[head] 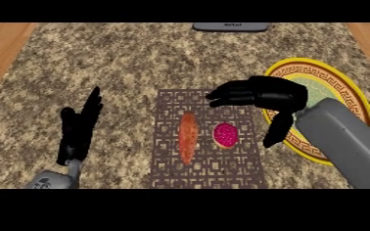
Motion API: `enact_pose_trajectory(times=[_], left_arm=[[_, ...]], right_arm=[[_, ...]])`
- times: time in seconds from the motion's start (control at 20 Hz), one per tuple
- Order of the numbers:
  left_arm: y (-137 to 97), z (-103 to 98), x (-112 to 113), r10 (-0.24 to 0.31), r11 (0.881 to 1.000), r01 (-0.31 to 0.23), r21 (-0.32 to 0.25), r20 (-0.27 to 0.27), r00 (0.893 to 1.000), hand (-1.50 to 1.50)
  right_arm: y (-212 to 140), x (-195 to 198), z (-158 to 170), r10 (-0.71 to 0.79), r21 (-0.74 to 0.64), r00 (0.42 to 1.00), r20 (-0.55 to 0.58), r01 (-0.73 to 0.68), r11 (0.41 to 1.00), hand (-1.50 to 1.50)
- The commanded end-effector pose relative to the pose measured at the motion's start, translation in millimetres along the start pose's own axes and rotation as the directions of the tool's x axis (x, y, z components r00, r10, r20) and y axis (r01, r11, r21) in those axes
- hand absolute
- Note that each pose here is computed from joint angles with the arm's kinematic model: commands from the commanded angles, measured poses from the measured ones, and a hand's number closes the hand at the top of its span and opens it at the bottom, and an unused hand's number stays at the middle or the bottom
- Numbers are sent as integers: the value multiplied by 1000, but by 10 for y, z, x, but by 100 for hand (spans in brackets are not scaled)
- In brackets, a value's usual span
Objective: Pick the cupcake from the placemat and place it in the plate
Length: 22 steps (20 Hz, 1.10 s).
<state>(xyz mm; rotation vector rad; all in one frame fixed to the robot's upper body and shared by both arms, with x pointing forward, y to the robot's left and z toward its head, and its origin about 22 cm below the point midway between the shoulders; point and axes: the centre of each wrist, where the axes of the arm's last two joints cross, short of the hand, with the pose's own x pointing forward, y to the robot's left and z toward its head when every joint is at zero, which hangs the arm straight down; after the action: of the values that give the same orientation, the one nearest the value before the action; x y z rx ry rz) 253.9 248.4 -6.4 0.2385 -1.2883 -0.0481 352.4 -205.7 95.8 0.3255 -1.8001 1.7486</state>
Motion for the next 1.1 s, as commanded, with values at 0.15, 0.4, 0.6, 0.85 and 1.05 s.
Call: enact_pose_trajectory(times=[0.15,0.4,0.6,0.85,1.05], left_arm=[[102,-20,95,7,1000,-7,6,-11,1000,0],[8,19,-75,10,1000,-10,2,-1,1000,0],[136,-17,-145,11,1000,-11,11,-6,1000,0],[-47,137,124,1,1000,-1,12,4,1000,0],[180,32,-169,17,1000,-17,26,-15,1000,0]], right_arm=[[-14,165,-274,100,285,990,-94,-70,956,-150],[287,31,-404,147,331,983,-108,-104,938,-150],[48,48,-456,121,335,983,-137,-69,940,-150],[434,-107,-463,128,367,983,-130,-72,928,-150],[357,22,-579,152,361,982,-112,-102,927,-150]])
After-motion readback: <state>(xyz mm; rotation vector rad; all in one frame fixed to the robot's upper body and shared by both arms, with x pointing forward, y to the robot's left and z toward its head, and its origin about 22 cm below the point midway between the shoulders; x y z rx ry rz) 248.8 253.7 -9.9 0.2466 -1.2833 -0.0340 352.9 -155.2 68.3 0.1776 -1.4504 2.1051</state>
